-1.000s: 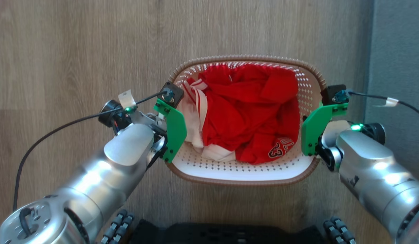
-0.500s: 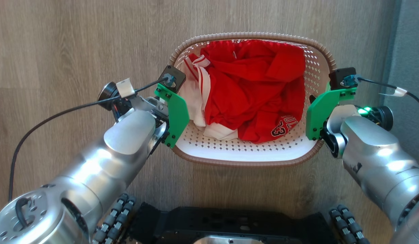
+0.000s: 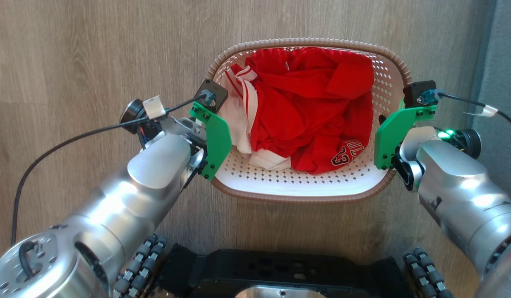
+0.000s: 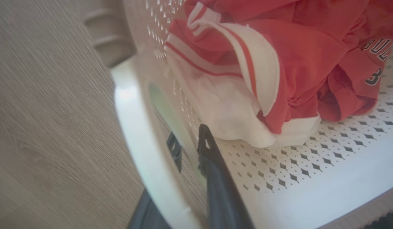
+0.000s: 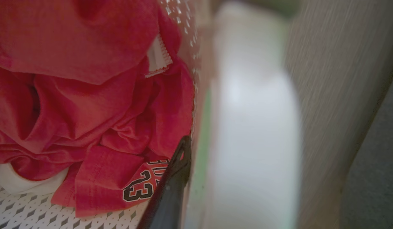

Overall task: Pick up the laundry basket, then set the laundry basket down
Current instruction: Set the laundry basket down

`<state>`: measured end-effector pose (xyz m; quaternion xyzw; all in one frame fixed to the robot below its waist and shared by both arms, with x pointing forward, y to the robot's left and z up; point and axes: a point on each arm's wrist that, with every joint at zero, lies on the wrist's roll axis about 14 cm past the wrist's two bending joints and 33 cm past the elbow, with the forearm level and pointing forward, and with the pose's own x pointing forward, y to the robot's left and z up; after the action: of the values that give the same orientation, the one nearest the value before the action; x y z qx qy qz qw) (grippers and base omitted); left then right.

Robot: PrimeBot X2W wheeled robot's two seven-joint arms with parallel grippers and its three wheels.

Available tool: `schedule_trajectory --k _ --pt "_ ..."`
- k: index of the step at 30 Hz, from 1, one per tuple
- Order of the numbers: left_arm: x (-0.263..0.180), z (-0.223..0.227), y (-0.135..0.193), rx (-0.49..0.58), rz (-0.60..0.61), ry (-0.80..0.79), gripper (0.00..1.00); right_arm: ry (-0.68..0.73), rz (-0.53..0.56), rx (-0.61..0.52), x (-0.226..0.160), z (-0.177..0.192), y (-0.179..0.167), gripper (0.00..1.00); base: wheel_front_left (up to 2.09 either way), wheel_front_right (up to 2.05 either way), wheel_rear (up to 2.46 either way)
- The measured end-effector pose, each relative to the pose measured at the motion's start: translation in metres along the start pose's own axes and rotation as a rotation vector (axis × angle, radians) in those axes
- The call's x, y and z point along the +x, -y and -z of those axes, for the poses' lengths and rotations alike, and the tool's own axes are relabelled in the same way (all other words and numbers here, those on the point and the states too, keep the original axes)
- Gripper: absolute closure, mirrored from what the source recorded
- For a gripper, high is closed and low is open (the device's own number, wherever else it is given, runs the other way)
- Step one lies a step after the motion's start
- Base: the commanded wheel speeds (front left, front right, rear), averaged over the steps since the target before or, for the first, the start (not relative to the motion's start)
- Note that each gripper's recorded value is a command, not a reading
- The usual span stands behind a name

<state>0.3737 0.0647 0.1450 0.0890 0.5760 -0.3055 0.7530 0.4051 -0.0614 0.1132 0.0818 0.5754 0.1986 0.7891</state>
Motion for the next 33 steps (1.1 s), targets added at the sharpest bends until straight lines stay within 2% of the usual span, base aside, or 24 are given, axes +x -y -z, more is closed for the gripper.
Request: schedule_trajectory --k 3,4,5,6,7,8,13,33 --pt "0.001 0.002 0.0 -0.004 0.002 -0.004 1.0 -0.007 -0.001 0.001 0.003 0.003 0.0 1.0 0.0 0.0 0.0" --pt "0.002 0.002 -0.001 -0.005 0.001 -0.006 1.0 -0.011 -0.001 0.008 0.004 0.003 0.0 0.94 0.0 0.0 0.0" --pt "0.002 0.002 -0.001 -0.008 -0.004 -0.008 0.95 -0.015 0.001 0.013 0.004 0.004 0.001 0.6 0.0 0.0 0.0" --pt "0.002 0.001 -0.003 -0.019 -0.016 -0.003 0.63 -0.018 0.002 0.011 0.005 0.005 0.001 0.01 0.0 0.0 0.0" --pt "0.002 -0.002 -0.004 -0.021 -0.023 0.008 0.05 -0.02 0.001 0.009 0.006 0.006 0.001 0.0 0.0 0.0 0.0" --pt "0.003 -0.005 -0.002 -0.012 -0.016 0.013 0.0 -0.019 -0.001 0.006 0.007 0.004 0.0 0.0 0.0 0.0 0.0" --pt "0.005 -0.006 0.006 -0.032 -0.005 0.012 0.0 0.01 -0.006 -0.007 0.013 -0.013 -0.001 0.0 0.0 0.0 0.0" --pt "0.003 0.001 0.005 -0.046 -0.006 -0.034 0.0 0.02 -0.014 -0.068 0.017 -0.021 -0.003 0.0 0.0 0.0 0.0"
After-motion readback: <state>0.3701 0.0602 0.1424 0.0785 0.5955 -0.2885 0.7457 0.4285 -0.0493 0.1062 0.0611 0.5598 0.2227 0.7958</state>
